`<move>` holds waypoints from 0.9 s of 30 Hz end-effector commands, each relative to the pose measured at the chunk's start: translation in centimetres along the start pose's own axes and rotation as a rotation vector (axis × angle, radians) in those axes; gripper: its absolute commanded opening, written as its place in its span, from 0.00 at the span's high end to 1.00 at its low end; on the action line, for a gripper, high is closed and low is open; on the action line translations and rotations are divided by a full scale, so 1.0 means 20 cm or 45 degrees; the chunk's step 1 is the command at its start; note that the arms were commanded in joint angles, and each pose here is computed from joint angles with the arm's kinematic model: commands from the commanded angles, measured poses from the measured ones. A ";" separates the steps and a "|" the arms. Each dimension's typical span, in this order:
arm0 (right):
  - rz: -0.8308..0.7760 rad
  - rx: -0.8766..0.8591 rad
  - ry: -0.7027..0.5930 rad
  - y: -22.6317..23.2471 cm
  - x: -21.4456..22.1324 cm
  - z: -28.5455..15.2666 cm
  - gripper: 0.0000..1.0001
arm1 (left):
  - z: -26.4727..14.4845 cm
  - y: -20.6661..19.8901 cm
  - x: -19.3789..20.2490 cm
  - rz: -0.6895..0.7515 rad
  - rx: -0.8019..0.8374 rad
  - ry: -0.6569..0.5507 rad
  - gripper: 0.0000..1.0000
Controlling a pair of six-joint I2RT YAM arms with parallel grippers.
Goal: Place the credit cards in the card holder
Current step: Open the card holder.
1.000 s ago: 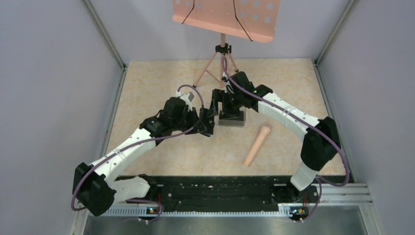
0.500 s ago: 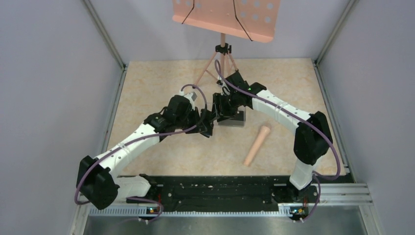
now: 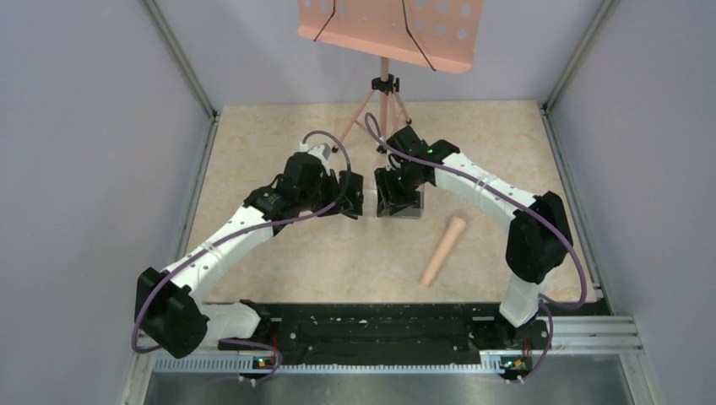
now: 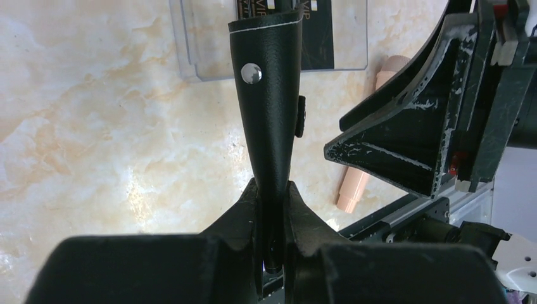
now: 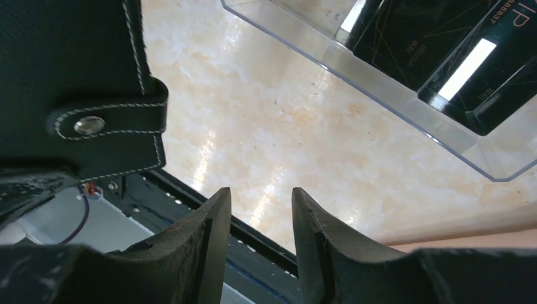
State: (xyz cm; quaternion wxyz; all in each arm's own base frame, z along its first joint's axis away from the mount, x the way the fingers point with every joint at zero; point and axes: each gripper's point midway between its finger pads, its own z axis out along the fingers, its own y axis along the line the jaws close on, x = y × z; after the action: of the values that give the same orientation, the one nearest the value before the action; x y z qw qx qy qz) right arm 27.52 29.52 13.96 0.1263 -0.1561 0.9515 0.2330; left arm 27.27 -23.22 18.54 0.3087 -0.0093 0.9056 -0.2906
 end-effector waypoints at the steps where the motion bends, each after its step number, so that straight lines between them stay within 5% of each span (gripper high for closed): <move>1: -0.023 0.056 -0.014 -0.05 -0.03 -0.03 0.60 | -0.01 -0.09 -0.15 0.018 0.085 -0.096 1.00; 7: -0.089 -0.141 -0.159 0.13 -0.25 -0.14 0.47 | 0.04 -0.06 -0.14 0.070 0.036 -0.032 1.00; 15: -0.084 -0.248 -0.150 0.23 -0.37 -0.08 0.39 | 0.11 -0.08 -0.12 0.096 0.064 0.056 1.00; 27: -0.045 -0.013 0.024 0.01 -0.28 0.13 0.56 | 0.13 -0.10 -0.11 0.062 0.079 0.073 1.00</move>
State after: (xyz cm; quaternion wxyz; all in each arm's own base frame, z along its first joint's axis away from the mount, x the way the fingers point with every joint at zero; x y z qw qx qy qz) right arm 32.48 33.81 14.02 0.1139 -0.1718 0.9387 0.2764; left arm 28.92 -24.31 15.71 0.2482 0.0217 0.9298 -0.2709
